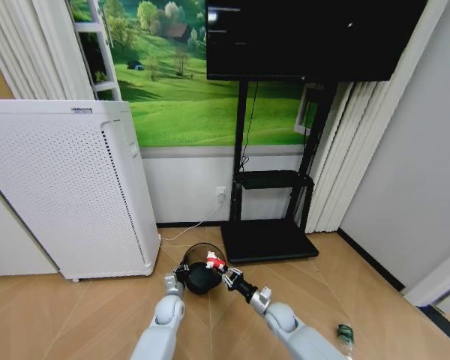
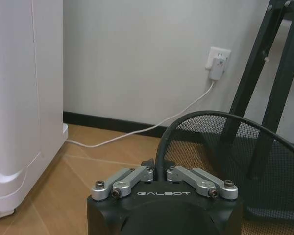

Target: Pick up the trash bin and place the garbage on the floor into it.

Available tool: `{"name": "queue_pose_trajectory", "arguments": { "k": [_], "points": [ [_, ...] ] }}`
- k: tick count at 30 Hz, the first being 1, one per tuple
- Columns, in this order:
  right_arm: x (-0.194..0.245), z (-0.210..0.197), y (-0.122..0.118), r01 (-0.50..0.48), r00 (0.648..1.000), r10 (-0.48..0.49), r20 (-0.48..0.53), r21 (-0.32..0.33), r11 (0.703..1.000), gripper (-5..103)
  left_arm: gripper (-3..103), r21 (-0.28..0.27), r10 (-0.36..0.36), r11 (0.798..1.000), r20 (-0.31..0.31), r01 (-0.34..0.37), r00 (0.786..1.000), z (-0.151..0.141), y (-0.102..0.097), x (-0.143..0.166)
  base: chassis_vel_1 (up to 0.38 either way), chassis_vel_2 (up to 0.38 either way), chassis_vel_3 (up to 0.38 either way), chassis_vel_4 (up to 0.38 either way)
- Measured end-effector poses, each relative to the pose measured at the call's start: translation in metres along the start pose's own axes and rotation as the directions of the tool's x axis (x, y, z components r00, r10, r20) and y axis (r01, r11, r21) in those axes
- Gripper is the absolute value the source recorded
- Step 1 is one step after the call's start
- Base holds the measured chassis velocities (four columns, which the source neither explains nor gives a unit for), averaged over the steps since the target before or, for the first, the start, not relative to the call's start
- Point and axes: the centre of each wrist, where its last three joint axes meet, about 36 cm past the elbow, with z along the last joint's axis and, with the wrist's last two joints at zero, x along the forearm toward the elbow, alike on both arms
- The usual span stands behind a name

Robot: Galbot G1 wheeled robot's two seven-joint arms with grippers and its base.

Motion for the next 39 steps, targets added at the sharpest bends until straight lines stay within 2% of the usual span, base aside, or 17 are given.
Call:
{"name": "queue_pose_trajectory", "arguments": {
  "k": [6,11,14,15,17,18,19,20,22,23,25,28,39],
  "points": [
    [-0.006,-0.002,0.004,0.009,1.0,-0.009,-0.001,-0.013,1.0,17,6,0.006,0.008,1.0,-0.001,-0.008,1.0,-0.001,-0.003,-0.002,0.0,0.0,0.0,0.0],
    [-0.011,0.004,0.013,0.013,1.0,-0.013,0.0,-0.031,0.999,38,6,0.02,0.011,1.0,0.003,-0.011,1.0,-0.007,-0.006,-0.001,0.0,0.0,0.0,0.0],
    [-0.013,0.005,0.015,0.014,1.0,-0.013,0.002,-0.035,0.999,44,6,0.024,0.01,1.0,0.004,-0.011,1.0,-0.008,-0.005,-0.002,0.0,0.0,0.0,0.0],
    [-0.014,0.005,0.014,0.013,1.0,-0.013,0.004,-0.034,0.999,55,6,0.024,0.01,1.0,0.004,-0.01,1.0,-0.009,-0.004,-0.002,0.0,0.0,0.0,0.0],
    [-0.015,0.005,0.014,0.014,1.0,-0.013,0.005,-0.033,0.999,55,6,0.025,0.009,1.0,0.005,-0.009,1.0,-0.01,-0.004,-0.002,0.0,0.0,0.0,0.0],
    [-0.016,0.004,0.012,0.013,1.0,-0.013,0.006,-0.031,0.999,65,6,0.026,0.008,1.0,0.006,-0.008,1.0,-0.01,-0.003,-0.003,0.0,0.0,0.0,0.0],
    [-0.016,0.004,0.012,0.013,1.0,-0.013,0.006,-0.031,0.999,65,6,0.026,0.008,1.0,0.006,-0.008,1.0,-0.01,-0.003,-0.003,0.0,0.0,0.0,0.0],
    [-0.017,0.004,0.011,0.012,1.0,-0.012,0.007,-0.03,0.999,71,6,0.027,0.006,1.0,0.006,-0.006,1.0,-0.011,-0.002,-0.003,0.0,0.0,0.0,0.0],
    [-0.017,0.003,0.01,0.012,1.0,-0.011,0.008,-0.03,0.999,71,6,0.029,0.006,1.0,0.007,-0.006,1.0,-0.011,-0.002,-0.004,0.0,0.0,0.0,0.0],
    [-0.019,0.003,0.01,0.01,1.0,-0.01,0.01,-0.031,0.999,82,6,0.03,0.005,1.0,0.007,-0.006,1.0,-0.011,-0.002,-0.004,0.0,0.0,0.0,0.0],
    [-0.02,0.003,0.01,0.009,1.0,-0.009,0.012,-0.033,0.999,82,6,0.031,0.006,0.999,0.008,-0.006,1.0,-0.012,-0.002,-0.005,0.0,0.0,0.0,0.0],
    [-0.022,0.005,0.012,0.006,1.0,-0.005,0.017,-0.04,0.999,97,6,0.036,0.006,0.999,0.011,-0.006,1.0,-0.013,-0.003,-0.006,0.0,0.0,0.0,0.0],
    [-0.038,0.012,0.014,-0.042,0.998,0.046,0.04,-0.077,0.996,100,6,0.052,0.003,0.999,0.036,-0.005,0.999,-0.022,0.001,-0.002,0.0,0.0,0.0,0.0]
  ]
}}
